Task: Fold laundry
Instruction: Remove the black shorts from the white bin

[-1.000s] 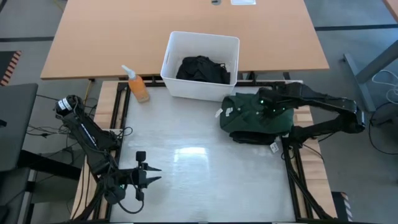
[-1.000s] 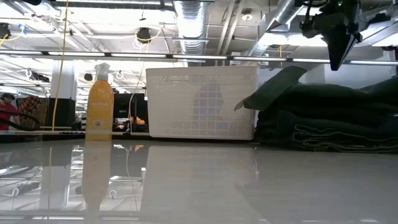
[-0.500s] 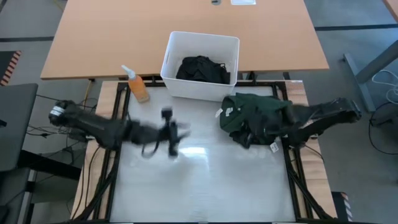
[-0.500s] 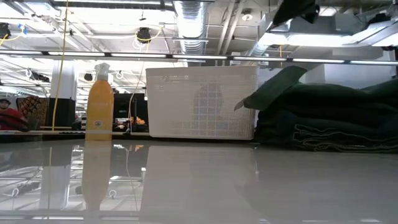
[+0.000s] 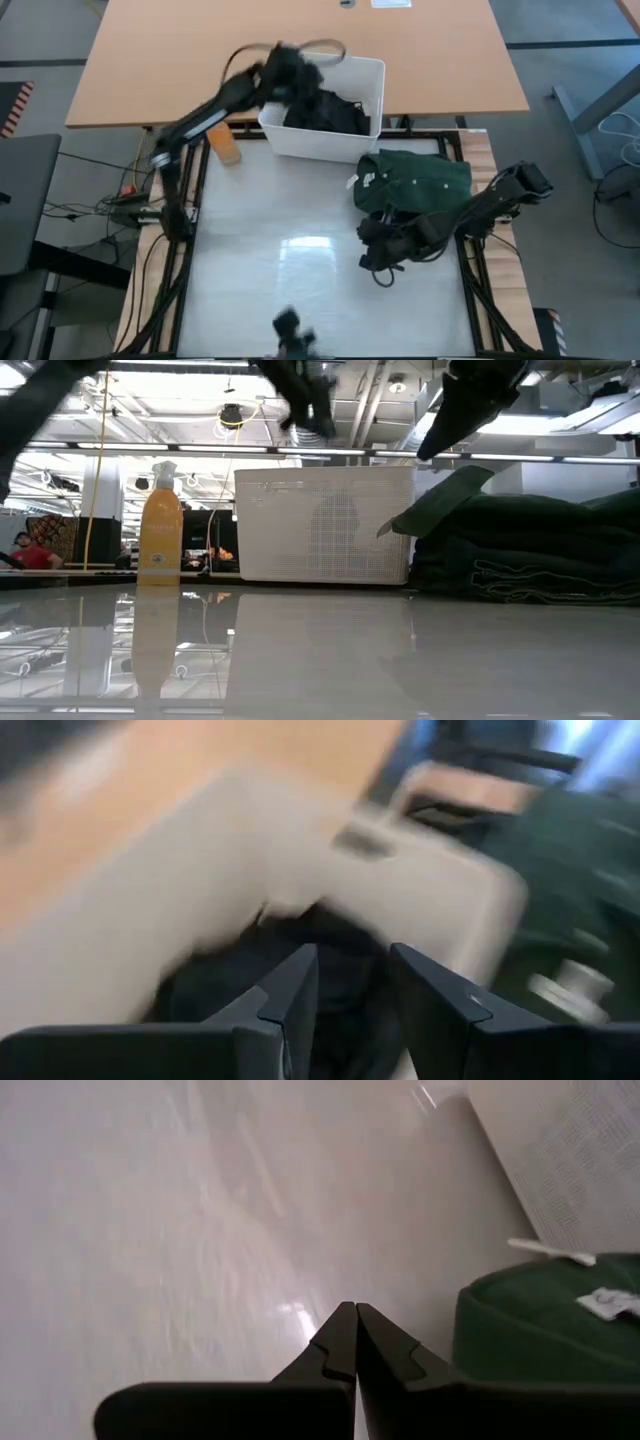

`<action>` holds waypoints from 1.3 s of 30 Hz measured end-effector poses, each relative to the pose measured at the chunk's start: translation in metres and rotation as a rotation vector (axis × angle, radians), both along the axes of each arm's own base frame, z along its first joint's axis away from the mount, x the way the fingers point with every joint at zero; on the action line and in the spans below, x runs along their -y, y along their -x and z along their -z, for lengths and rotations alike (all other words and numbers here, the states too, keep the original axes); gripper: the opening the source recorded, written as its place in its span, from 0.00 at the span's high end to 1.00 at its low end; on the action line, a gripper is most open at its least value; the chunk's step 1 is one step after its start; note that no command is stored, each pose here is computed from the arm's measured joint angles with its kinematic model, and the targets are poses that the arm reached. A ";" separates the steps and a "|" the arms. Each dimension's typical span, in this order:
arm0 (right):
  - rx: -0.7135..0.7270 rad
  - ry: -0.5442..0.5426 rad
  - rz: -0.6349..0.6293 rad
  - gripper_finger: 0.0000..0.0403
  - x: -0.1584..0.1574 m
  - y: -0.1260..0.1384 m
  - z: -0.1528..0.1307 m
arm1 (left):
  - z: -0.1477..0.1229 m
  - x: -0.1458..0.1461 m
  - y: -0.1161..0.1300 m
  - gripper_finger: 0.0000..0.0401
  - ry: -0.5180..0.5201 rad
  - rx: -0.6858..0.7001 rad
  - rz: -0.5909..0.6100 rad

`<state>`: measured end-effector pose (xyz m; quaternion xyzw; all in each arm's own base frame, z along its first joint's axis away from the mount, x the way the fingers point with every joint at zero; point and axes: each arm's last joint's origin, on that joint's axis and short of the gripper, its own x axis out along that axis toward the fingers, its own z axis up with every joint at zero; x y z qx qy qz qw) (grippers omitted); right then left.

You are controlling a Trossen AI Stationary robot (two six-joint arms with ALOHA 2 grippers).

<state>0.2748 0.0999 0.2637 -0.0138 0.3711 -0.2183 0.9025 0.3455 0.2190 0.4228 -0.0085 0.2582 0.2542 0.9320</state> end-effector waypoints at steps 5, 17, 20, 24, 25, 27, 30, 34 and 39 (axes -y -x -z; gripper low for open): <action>-0.029 -0.007 0.008 0.94 -0.001 -0.003 0.008 | 0.049 -0.079 -0.013 0.66 0.378 0.130 -0.174; -0.097 0.055 0.017 0.94 0.020 -0.003 0.006 | 0.075 -0.106 0.001 0.50 0.512 0.216 -0.062; -0.053 0.079 0.028 0.94 0.044 -0.004 -0.010 | 0.044 -0.098 0.014 0.50 0.447 0.206 -0.049; 0.168 0.075 0.004 0.94 0.087 -0.001 -0.053 | -0.002 -0.069 0.043 0.51 0.269 0.067 -0.129; 0.241 0.068 -0.008 0.94 0.101 0.000 -0.065 | -0.012 -0.058 0.049 0.51 0.223 0.020 -0.149; 0.370 0.065 -0.010 0.93 0.134 0.004 -0.083 | -0.023 -0.038 0.062 0.51 0.157 -0.080 -0.190; 0.497 0.053 0.062 0.88 0.192 0.010 -0.094 | -0.032 -0.017 0.076 0.51 0.124 -0.180 -0.212; 0.547 -0.127 0.103 0.80 0.271 0.008 -0.092 | -0.043 0.000 0.093 0.51 0.129 -0.221 -0.202; 0.459 -0.273 0.171 0.65 0.338 -0.008 -0.099 | -0.051 0.009 0.105 0.51 0.117 -0.227 -0.188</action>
